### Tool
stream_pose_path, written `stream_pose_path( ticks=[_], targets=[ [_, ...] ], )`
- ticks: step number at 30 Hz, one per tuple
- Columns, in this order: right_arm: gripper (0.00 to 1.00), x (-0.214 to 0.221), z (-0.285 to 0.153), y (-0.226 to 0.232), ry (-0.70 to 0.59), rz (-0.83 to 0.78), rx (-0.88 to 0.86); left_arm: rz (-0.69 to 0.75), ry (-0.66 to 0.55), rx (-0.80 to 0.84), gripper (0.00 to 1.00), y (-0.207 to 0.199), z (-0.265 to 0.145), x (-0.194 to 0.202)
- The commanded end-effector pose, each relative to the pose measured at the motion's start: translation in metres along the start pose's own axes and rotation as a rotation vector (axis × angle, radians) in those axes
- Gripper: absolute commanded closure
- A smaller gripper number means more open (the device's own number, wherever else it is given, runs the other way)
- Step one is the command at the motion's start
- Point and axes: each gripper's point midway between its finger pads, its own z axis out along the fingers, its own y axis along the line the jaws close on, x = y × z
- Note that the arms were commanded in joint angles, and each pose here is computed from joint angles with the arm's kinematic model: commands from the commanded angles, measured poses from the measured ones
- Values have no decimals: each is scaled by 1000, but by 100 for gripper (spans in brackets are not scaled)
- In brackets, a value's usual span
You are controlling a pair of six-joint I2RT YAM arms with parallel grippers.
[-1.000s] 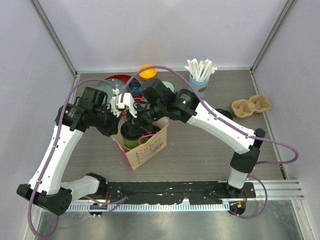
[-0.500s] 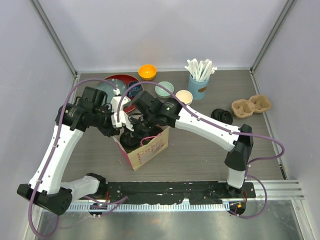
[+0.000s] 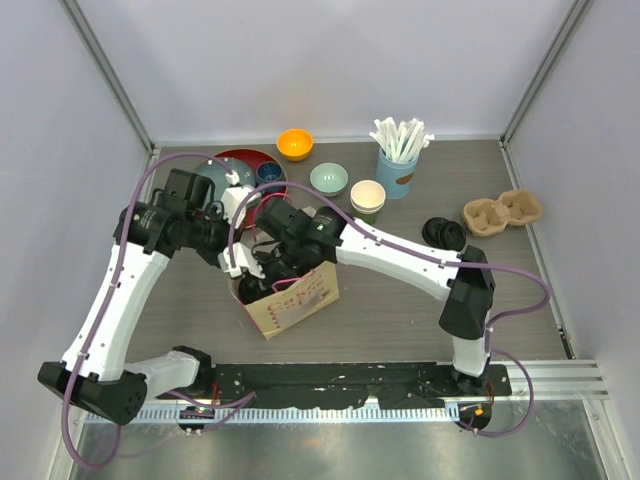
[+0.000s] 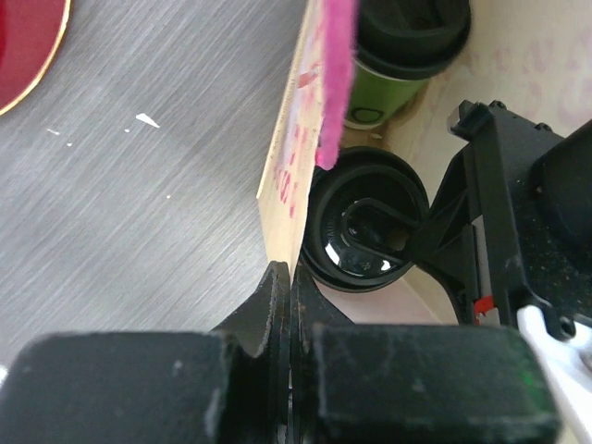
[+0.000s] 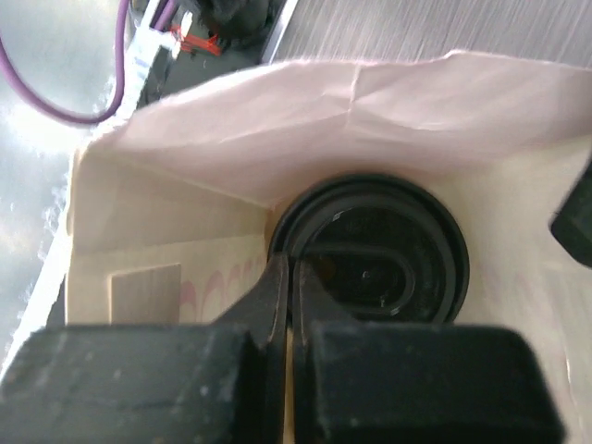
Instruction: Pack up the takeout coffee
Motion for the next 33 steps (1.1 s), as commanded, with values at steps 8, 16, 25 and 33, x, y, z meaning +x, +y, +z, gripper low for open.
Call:
stream_pose_path(
  ticks=[8,16,25,33],
  targets=[
    [99,70,39,-12,206,150,13,12,-97,92,100,-16,3,-23],
    [99,95,49,-1,277,177,-5,34,-120,71,100,-12,0,-27],
    [99,93,51,-4,263,194,17,34,-116,65,100,-11,1,-26],
    [99,90,52,-6,250,190,30,31,-114,77,100,-13,2,-24]
  ],
)
